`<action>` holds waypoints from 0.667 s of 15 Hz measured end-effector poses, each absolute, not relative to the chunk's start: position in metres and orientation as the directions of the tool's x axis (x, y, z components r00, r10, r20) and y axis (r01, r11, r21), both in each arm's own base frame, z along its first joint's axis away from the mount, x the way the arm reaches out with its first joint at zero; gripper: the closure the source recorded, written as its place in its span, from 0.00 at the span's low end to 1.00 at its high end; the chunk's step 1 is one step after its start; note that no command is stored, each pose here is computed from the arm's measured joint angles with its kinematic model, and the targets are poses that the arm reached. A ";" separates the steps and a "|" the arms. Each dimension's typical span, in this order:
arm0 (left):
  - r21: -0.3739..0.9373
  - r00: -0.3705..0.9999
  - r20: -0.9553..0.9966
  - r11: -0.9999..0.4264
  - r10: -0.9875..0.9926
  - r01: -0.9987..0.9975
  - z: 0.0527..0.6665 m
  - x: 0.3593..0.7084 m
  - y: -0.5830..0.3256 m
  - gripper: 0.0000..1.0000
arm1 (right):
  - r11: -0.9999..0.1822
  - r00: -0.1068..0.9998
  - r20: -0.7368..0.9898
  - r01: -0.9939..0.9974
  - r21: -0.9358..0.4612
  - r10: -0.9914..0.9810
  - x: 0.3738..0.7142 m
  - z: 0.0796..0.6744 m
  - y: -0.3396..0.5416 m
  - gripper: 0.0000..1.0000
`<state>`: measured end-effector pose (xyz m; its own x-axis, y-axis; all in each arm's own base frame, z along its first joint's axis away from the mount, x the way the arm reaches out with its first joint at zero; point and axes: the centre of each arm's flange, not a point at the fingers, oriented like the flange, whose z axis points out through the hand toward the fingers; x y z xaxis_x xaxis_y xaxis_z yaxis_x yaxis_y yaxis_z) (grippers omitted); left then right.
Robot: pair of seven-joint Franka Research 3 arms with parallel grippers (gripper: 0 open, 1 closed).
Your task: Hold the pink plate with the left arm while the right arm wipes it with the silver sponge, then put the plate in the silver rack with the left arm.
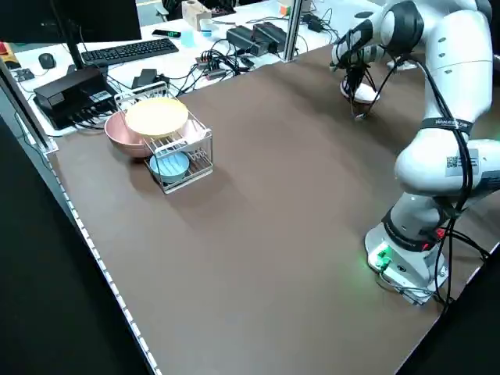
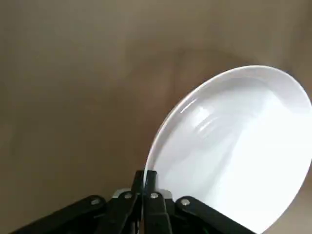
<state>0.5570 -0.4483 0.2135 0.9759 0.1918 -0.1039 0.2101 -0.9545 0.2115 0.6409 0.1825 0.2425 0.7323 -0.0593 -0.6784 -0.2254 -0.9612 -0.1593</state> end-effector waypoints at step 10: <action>0.136 0.963 -0.161 -0.961 0.218 0.240 0.358 0.622 -0.290 0.97 | -0.988 0.690 -0.722 -0.137 -0.064 -0.049 0.631 0.175 0.047 0.93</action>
